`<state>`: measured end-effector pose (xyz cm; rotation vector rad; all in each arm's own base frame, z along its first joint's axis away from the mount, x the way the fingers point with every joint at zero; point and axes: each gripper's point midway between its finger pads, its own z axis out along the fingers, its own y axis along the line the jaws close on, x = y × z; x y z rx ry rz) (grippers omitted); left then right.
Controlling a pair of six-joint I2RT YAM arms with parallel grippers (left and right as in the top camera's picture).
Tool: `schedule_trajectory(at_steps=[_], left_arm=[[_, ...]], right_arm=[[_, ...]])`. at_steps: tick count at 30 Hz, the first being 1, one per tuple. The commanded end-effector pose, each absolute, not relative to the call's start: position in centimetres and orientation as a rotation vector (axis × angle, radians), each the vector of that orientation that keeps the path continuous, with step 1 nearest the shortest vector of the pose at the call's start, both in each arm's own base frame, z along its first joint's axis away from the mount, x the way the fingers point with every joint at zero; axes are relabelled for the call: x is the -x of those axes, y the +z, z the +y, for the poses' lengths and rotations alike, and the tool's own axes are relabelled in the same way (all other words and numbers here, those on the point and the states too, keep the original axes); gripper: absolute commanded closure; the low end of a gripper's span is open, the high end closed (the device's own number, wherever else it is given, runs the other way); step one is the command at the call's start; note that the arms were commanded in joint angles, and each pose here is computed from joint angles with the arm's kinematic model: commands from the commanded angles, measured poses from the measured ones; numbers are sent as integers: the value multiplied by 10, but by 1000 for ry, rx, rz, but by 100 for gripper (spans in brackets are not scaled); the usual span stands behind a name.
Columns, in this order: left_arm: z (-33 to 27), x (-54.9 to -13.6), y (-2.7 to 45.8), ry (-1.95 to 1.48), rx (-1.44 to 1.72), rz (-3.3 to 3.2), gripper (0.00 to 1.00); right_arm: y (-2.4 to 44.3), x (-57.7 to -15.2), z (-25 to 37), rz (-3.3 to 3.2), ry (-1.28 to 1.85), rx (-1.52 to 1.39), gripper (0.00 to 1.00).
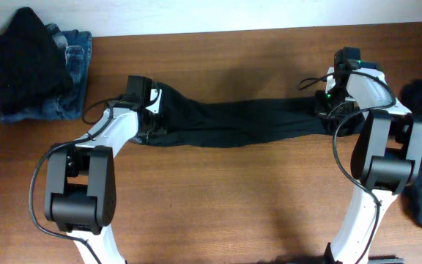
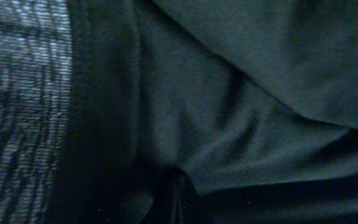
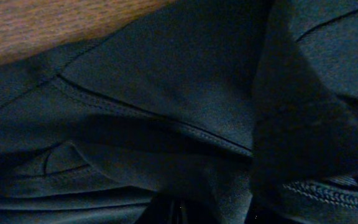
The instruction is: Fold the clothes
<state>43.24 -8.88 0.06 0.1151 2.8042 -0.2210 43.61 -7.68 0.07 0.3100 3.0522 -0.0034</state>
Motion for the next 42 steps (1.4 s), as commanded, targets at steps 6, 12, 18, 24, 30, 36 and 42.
schedule_trajectory(at_steps=[6,12,18,24,30,36,42], left_arm=[[-22,-406,-26,135,46,2936,99],[-4,-401,-26,180,97,2954,99],[2,-400,-26,207,111,2957,99],[2,-400,-26,207,111,2957,100],[5,-400,-26,232,113,2954,99],[9,-399,-25,263,113,2953,99],[9,-400,-25,262,113,2952,100]], right_arm=[[-22,-425,-108,3087,-315,-377,94],[-18,-438,-120,3018,-402,-388,90],[-13,-449,-134,2949,-501,-397,87],[2,-448,-162,2878,-763,-415,82],[42,-452,-184,2788,-957,-497,81],[100,-466,-194,2712,-957,-592,77],[129,-480,-152,2832,-487,-481,77]])
